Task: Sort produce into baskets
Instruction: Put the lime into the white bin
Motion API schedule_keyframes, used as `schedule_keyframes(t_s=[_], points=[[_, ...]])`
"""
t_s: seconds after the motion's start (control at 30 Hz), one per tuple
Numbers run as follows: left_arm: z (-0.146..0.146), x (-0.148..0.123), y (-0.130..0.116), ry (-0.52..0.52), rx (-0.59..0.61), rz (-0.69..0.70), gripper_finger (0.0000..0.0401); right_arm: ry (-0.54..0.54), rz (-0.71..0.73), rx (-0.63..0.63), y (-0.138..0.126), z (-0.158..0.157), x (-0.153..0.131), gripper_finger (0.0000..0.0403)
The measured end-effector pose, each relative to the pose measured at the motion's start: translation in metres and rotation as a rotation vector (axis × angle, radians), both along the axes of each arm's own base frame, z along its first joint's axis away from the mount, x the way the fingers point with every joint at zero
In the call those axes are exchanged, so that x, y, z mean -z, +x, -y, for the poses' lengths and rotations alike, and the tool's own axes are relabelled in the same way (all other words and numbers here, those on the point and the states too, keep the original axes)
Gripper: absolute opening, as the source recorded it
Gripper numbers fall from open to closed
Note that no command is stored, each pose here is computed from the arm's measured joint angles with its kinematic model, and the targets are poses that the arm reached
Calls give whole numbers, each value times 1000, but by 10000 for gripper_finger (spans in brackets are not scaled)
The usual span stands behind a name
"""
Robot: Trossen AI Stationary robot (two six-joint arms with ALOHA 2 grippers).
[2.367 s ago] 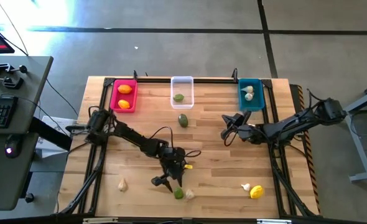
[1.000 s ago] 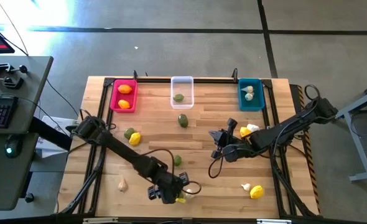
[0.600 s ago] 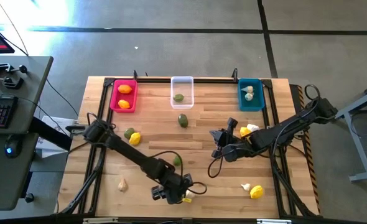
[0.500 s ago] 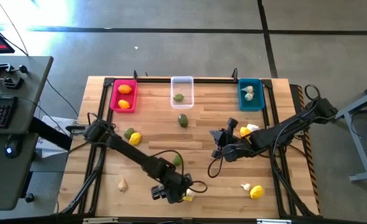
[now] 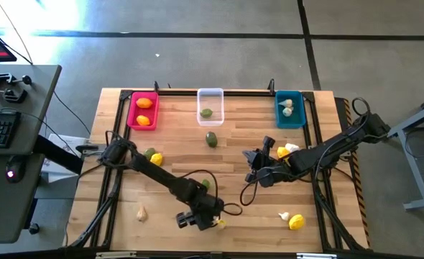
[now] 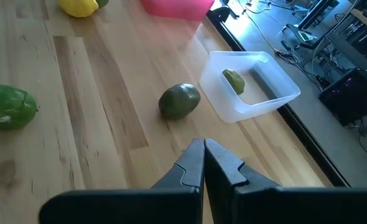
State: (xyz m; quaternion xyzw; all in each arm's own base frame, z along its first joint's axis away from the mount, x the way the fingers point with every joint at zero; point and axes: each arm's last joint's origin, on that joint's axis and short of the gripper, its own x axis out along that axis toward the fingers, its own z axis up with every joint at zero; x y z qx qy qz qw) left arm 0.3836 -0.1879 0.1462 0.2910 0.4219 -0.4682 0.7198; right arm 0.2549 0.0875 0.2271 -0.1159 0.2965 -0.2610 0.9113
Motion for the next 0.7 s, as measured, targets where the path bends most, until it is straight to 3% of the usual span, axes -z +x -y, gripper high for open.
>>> schedule_keyframes(t_s=[0.17, 0.37, 0.43, 0.7], points=[[-9, -10, -4, 53, -78, -39, 84, -21, -8, 14, -1, 1, 1, 0], [-28, -48, -15, 183, -189, 22, 81, -27, -9, 22, -1, 2, 1, 0], [-40, -65, -17, 181, -234, 37, 81, -30, -8, 25, -1, 2, 1, 0], [-134, -123, -36, 216, -552, 117, 81, -48, 1, 47, -2, 3, 0, 0]])
